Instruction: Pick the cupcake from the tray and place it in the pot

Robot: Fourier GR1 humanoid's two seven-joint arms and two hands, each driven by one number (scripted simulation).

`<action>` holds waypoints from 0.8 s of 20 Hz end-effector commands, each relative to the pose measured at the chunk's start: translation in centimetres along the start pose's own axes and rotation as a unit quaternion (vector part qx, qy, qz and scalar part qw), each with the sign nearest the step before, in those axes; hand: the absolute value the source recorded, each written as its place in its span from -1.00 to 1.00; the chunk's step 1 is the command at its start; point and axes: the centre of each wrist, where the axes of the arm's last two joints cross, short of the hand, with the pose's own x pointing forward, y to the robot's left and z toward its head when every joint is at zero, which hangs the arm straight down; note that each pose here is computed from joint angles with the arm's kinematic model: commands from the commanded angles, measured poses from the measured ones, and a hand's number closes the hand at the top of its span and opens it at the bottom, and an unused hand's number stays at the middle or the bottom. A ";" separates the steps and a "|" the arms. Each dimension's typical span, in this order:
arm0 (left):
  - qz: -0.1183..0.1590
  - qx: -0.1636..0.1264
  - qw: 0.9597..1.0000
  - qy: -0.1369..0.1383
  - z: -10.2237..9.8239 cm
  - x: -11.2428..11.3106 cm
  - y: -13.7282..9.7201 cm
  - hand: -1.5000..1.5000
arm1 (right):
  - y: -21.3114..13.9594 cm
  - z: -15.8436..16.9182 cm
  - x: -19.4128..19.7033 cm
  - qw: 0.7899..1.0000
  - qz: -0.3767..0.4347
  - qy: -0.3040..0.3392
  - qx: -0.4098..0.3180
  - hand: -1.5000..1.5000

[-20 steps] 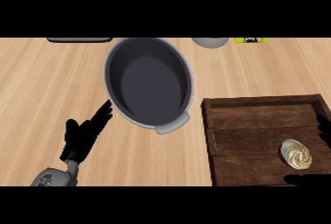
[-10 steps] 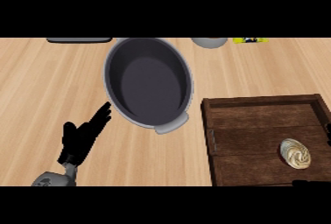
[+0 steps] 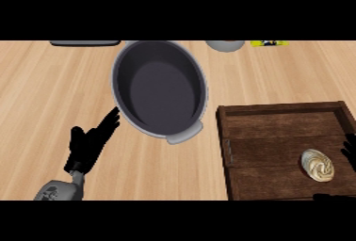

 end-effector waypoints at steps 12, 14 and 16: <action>0.000 -0.009 1.000 -0.003 -0.5 0.7 0.3 0.00 | 3.9 -3.0 -6.5 0.995 -0.095 0.008 0.023 -1.00; 0.003 -0.008 1.000 0.002 0.4 -0.4 0.0 0.00 | 2.4 -2.4 -6.6 0.999 -0.001 -0.019 0.040 1.00; 0.008 -0.008 1.000 -0.002 -0.5 0.0 -0.4 0.00 | 4.7 -3.8 -6.0 0.998 -0.023 -0.035 0.038 1.00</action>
